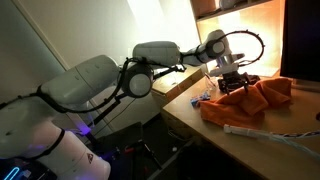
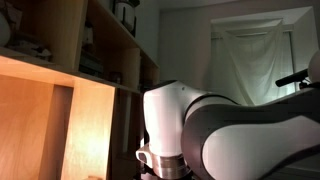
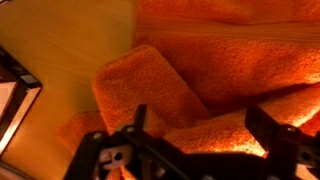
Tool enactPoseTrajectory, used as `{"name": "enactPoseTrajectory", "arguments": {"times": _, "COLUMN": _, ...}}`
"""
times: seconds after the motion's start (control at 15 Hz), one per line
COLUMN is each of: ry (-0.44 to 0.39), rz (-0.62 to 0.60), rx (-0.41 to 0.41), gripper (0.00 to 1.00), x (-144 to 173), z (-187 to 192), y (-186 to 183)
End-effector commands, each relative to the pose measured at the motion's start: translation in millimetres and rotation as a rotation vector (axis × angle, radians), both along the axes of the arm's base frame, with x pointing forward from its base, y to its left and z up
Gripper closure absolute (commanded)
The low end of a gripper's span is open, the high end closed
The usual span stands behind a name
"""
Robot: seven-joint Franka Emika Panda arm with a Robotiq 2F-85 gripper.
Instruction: Pick up the towel and wipe the screen of the computer monitor
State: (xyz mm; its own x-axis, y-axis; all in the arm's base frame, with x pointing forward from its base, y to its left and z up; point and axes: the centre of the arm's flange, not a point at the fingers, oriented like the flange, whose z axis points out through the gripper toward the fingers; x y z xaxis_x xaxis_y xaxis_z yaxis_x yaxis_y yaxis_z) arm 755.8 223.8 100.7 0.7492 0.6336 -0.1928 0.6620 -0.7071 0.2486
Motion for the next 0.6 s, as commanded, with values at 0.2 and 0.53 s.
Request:
{"name": "enactPoseTrajectory", "arguments": {"times": 0.2, "ry": 0.011, "rz": -0.016, "rx": -0.030, "gripper": 0.00, "x": 69.5, "z": -13.3, "y": 21.6}}
{"name": "enactPoseTrajectory", "arguments": {"times": 0.53, "ry": -0.087, "rz": 0.071, "rx": 0.052, "gripper": 0.00, "x": 71.3, "z": -3.2, "y": 29.1}}
